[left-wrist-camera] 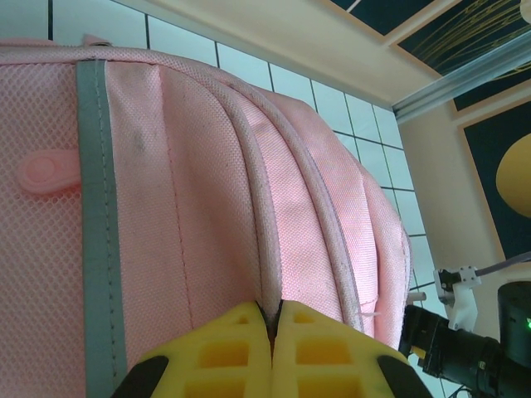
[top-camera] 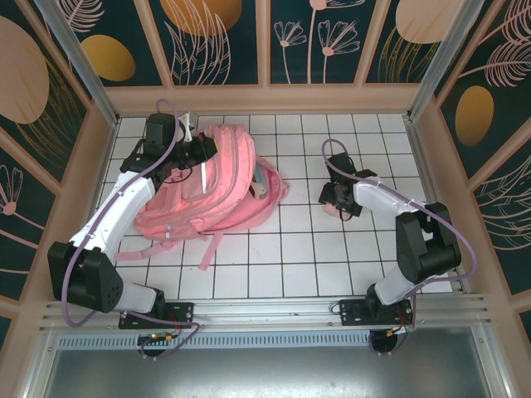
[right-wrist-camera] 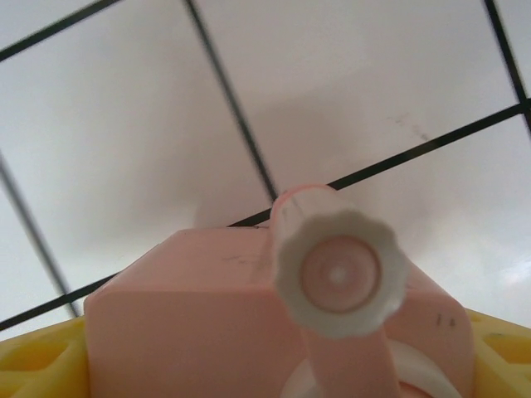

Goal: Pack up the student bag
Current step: Pick up the loose stationery from the middle-right of the table, then place the loose stationery in the student bag.

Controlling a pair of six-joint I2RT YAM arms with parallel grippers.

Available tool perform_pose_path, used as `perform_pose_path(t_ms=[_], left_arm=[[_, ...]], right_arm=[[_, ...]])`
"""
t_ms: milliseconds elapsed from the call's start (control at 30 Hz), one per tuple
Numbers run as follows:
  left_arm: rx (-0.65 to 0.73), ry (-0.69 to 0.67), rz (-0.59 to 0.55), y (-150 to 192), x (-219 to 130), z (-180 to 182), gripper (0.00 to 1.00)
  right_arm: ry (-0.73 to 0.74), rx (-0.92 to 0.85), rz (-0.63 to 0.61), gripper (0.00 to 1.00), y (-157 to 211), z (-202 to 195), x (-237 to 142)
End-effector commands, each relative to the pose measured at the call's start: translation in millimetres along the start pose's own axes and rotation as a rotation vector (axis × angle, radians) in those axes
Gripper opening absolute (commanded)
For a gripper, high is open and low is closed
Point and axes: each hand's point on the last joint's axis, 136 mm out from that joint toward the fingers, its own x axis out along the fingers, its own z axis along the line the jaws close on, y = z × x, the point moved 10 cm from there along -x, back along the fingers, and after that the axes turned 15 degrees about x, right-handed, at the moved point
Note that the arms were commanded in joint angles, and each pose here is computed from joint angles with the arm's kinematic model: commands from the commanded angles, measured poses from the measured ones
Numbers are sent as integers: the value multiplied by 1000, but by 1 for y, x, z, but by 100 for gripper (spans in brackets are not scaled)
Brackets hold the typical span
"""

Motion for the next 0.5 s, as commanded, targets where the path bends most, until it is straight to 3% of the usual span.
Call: perform_pose_path(t_ms=[0, 233, 467], left_arm=[[70, 116, -202, -38, -26, -29, 0], [30, 161, -264, -43, -37, -31, 0], [10, 159, -290, -42, -42, -32, 0]], right_arm=[[-135, -18, -64, 78, -2, 26, -45], [-427, -109, -44, 75, 20, 85, -95], [-630, -207, 91, 74, 60, 156, -103]])
